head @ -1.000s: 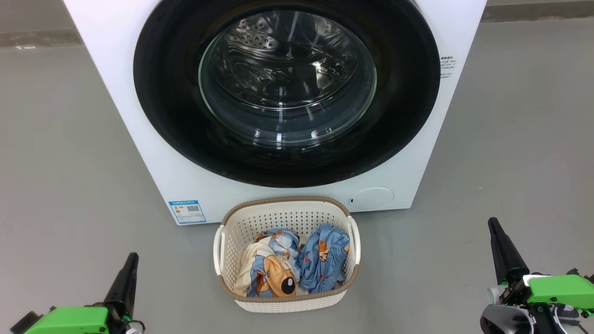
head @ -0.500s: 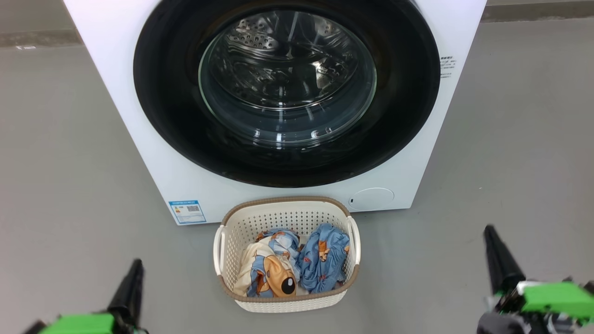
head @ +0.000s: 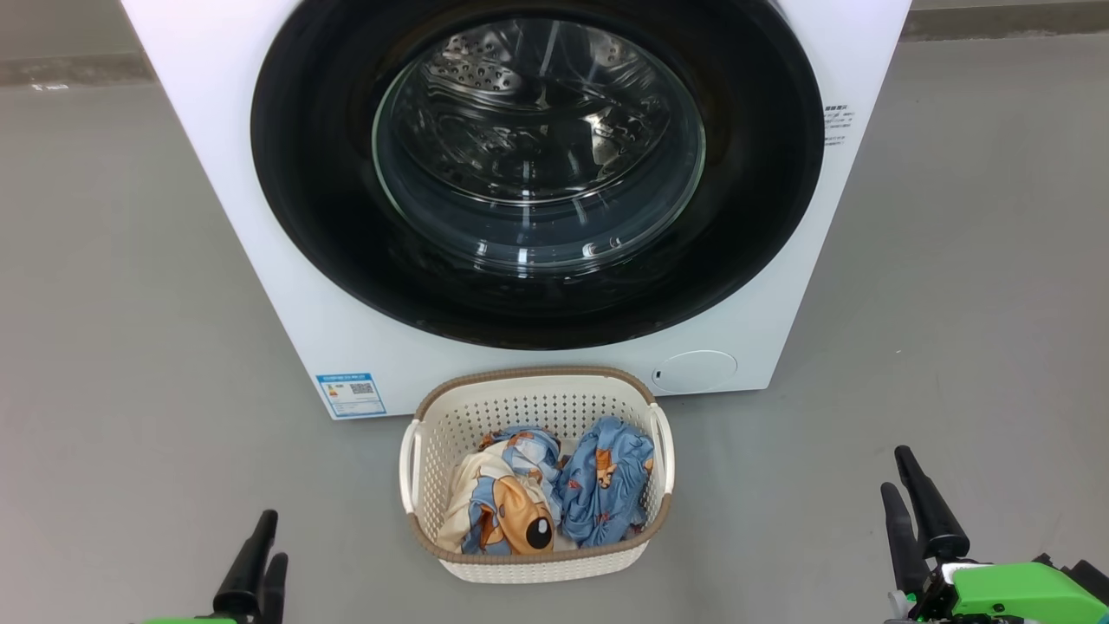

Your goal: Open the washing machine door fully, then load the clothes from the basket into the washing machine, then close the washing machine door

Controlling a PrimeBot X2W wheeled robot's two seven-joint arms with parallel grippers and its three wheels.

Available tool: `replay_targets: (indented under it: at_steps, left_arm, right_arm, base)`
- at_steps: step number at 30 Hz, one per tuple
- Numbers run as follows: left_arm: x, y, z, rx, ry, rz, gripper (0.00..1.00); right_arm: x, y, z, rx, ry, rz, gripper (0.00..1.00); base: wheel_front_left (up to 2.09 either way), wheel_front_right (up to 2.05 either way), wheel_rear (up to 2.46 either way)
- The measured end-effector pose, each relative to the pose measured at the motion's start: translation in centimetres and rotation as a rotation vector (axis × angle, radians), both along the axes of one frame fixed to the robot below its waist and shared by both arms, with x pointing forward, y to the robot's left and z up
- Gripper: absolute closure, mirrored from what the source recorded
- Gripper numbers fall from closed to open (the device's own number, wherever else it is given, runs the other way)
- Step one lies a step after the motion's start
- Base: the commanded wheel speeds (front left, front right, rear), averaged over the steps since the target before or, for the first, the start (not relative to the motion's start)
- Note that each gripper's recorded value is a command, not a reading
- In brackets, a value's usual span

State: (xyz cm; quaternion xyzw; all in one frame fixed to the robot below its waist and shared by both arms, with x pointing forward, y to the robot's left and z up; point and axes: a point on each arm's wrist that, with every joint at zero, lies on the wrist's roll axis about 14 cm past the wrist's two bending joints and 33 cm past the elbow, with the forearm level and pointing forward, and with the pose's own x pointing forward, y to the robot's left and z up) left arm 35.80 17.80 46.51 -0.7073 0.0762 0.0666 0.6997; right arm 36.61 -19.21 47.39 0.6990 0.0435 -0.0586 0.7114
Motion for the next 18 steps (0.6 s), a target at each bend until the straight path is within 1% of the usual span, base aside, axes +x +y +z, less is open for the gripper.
replay_targets:
  at_steps: [4,9,18]
  left_arm:
    - [0.0,0.1,0.2,0.026,-0.009,0.002,0.0]
    - [0.1,0.2,0.5,0.085,-0.021,0.0,0.0]
    - [0.2,0.4,1.1,0.224,-0.045,-0.011,0.0]
  right_arm:
    - [0.1,0.0,0.1,-0.017,-0.008,0.0,0.0]
    - [0.2,0.0,0.5,-0.085,-0.028,0.012,0.0]
    - [0.3,0.3,1.2,-0.233,-0.07,0.049,0.0]
  base:
    - [0.0,0.0,0.0]
    - [0.0,0.0,0.0]
    - [0.0,0.0,0.0]
